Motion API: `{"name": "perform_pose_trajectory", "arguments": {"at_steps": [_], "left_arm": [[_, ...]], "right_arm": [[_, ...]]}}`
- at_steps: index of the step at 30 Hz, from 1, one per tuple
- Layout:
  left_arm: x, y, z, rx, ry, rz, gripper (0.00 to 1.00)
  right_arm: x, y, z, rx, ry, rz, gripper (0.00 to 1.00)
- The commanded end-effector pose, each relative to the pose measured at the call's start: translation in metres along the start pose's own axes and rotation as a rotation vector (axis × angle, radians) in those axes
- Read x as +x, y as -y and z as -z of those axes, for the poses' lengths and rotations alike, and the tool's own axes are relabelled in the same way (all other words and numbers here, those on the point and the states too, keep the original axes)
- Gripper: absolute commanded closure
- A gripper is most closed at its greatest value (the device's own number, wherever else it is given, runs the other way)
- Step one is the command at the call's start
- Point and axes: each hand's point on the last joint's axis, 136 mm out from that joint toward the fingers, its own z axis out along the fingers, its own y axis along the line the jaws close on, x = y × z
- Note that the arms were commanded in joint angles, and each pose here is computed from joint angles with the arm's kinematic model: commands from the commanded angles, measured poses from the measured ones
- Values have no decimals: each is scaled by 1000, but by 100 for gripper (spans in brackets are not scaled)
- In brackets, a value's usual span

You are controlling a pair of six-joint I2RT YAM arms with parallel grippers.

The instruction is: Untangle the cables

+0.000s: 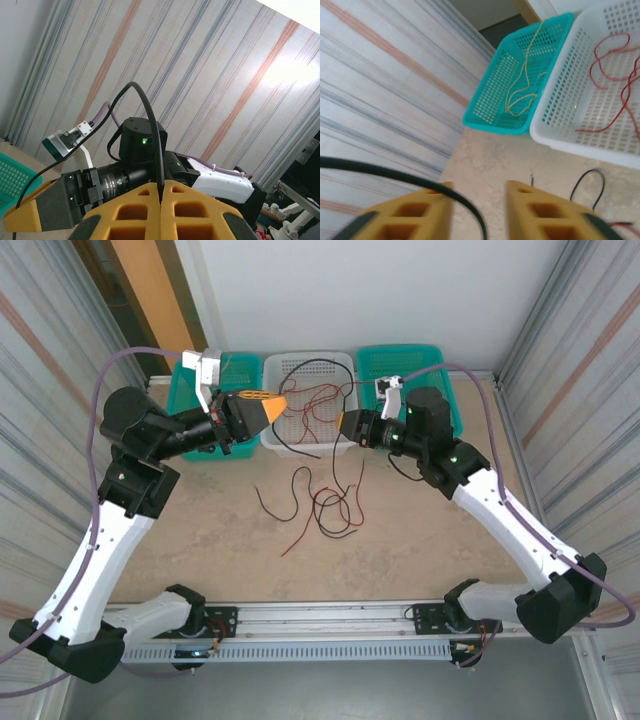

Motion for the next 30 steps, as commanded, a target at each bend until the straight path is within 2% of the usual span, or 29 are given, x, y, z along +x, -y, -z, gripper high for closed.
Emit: {"name": "perform_pose_trajectory", "arguments": {"at_steps": [1, 2, 5, 9, 10, 12, 13, 14, 16, 21, 28, 30], "left_arm": [[-5, 12, 4, 26, 24, -39, 100], [-4, 8, 4, 10, 23, -38, 100], [3, -17, 4, -76, 12, -19, 100], [20, -79, 18, -355, 17, 39, 98], [26, -94, 24, -425, 15, 54, 83], [43, -120, 33, -520, -10, 75, 41], [51, -126, 34, -528, -24, 77, 28], [59, -132, 36, -544, -36, 83, 21], [71, -142, 41, -577, -40, 108, 14], [94, -153, 56, -647, -83, 133, 11], [121, -153, 62, -641, -143, 189, 17], [127, -154, 64, -646, -155, 201, 17]], "right_arm": [[2, -1, -2, -10, 2, -14, 97], [1, 1, 0, 0, 11, -16, 100], [-3, 5, 9, 19, 44, -22, 100], [-15, 18, 26, 107, 64, -41, 100], [-19, 21, 30, 127, 71, -47, 100], [-32, 28, 39, 170, 94, -62, 100], [-40, 32, 43, 192, 106, -65, 100], [-50, 36, 49, 222, 124, -68, 100], [-71, 49, 60, 282, 165, -101, 100], [-121, 94, 75, 393, 231, -228, 100], [-176, 165, 75, 474, 275, -341, 100], [-181, 188, 66, 489, 247, -375, 100]]}}
